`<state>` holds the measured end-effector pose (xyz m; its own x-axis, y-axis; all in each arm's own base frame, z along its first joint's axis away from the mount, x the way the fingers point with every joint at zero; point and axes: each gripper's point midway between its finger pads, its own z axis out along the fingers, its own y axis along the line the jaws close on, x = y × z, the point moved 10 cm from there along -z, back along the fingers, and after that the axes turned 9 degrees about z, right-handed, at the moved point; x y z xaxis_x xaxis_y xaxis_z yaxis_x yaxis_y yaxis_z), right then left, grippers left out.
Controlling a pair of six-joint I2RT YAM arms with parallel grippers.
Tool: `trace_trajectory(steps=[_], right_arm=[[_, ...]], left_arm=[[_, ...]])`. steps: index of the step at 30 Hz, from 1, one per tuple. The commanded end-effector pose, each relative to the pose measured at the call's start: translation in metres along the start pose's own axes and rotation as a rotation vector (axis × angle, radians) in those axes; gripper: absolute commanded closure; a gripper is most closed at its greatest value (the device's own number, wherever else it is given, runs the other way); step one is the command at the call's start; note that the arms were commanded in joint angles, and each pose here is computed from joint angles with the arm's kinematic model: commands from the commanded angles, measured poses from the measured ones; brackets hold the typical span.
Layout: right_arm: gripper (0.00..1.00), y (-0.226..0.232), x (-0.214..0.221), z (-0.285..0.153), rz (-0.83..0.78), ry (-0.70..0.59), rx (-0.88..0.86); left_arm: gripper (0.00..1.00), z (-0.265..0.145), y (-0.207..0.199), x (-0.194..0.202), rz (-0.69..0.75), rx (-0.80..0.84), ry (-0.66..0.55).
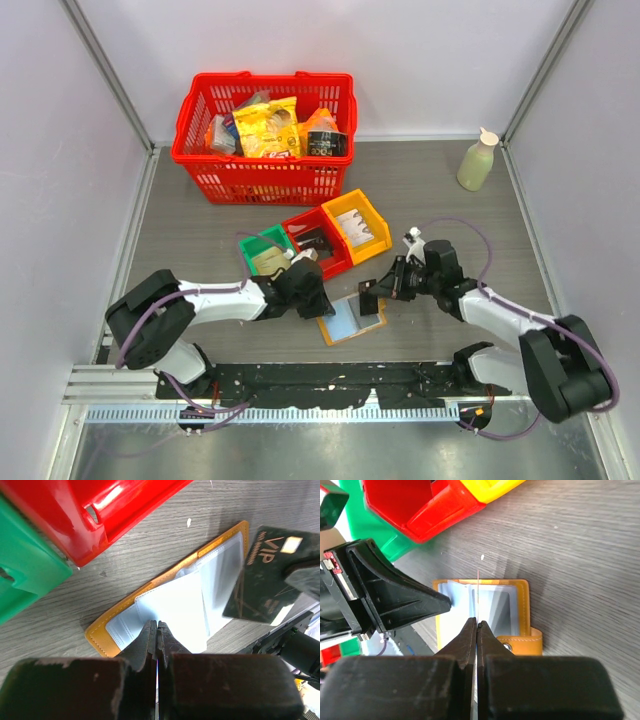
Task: Take the credit cards out of the card holder
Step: Remove the credit card from the card holder, then place the credit card in the storage box.
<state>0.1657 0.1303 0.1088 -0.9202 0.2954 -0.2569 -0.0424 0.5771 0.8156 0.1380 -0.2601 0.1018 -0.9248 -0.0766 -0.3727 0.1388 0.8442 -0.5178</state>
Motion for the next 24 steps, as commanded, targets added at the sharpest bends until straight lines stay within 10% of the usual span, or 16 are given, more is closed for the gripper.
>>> trace_trajectory(steps=[1,5,15,24], right_arm=[[0.99,0.003,-0.004,-0.020,-0.042,-0.043,0.184],[0.99,0.025,-0.012,-0.038,-0.124,-0.080,0.183],[0.99,0.090,-0.020,-0.077,-0.418,-0.068,0.029],[0.99,0.147,-0.005,-0.074,-0.796,0.004,-0.119]], left_arm=[[1.00,-0.003,0.027,0.014,0.031,-0.136,0.043],[0.98,-0.018,0.013,0.000,0.082,-0.103,-0.011],[0.17,-0.122,-0.044,-0.067,0.518,0.062,-0.340],[0.08,-0.160,-0.074,-0.081,0.986,0.293,-0.271]])
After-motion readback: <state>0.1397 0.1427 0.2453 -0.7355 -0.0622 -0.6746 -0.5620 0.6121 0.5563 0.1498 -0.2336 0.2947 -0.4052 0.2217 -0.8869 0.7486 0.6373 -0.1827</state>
